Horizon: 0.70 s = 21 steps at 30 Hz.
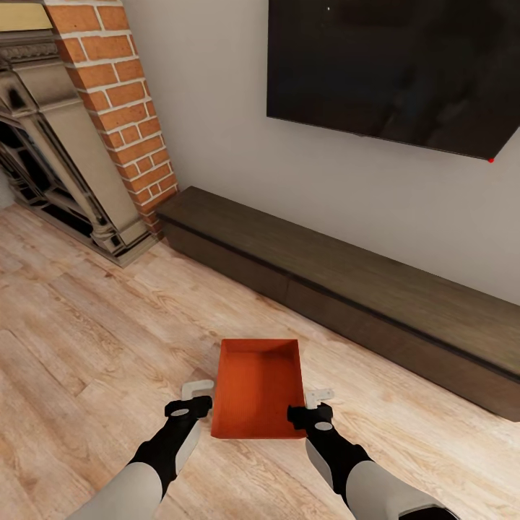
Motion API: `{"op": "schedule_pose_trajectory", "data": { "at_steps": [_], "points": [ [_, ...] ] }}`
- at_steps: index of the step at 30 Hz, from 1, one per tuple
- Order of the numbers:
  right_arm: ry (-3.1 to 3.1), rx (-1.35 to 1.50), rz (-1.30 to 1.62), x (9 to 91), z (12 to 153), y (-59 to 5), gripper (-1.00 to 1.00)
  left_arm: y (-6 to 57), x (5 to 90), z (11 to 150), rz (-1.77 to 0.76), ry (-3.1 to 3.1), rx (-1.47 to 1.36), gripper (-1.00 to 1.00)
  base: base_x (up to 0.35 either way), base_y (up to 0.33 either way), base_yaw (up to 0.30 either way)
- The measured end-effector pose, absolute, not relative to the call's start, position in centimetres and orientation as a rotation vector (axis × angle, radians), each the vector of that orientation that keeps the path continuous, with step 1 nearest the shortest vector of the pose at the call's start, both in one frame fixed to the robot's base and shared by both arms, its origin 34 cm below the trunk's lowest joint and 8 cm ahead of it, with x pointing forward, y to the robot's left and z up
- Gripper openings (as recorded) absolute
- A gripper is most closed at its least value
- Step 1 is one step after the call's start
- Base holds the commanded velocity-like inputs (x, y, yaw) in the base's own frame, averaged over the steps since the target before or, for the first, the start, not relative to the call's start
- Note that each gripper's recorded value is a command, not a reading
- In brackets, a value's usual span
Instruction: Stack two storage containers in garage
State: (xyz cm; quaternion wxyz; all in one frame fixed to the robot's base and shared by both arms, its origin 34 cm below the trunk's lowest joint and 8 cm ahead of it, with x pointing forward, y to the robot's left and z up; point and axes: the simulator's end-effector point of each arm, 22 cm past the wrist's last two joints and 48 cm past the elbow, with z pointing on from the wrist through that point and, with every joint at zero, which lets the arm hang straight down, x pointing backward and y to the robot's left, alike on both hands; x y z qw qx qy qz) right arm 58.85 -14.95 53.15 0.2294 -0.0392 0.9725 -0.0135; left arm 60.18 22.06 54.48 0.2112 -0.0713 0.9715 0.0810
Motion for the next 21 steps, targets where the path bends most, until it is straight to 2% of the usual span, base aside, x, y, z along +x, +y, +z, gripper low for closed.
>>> {"op": "schedule_pose_trajectory", "data": {
  "at_steps": [4, 9, 15, 21],
  "points": [
    [2.674, -0.103, -0.032, 58.9, 53.2, -14.9, 1.0, 21.4, 62.7, 56.0, 0.2, 2.657, -0.194, 1.0, 0.0, 0.0, 0.0],
    [2.667, -0.099, -0.033, 59.0, 53.2, -14.9, 1.0, 19.5, 61.5, 55.3, 0.174, 2.688, -0.101, 1.0, 0.0, 0.0, 0.0],
    [2.658, -0.09, -0.034, 59.2, 53.3, -15.0, 1.0, 20.0, 63.9, 56.6, 0.168, 2.539, -0.153, 1.0, 0.0, 0.0, 0.0],
    [2.663, -0.061, -0.033, 59.2, 53.3, -15.2, 1.0, 19.5, 61.8, 55.4, 0.169, 2.665, -0.088, 1.0, 0.0, 0.0, 0.0]
  ]
}}
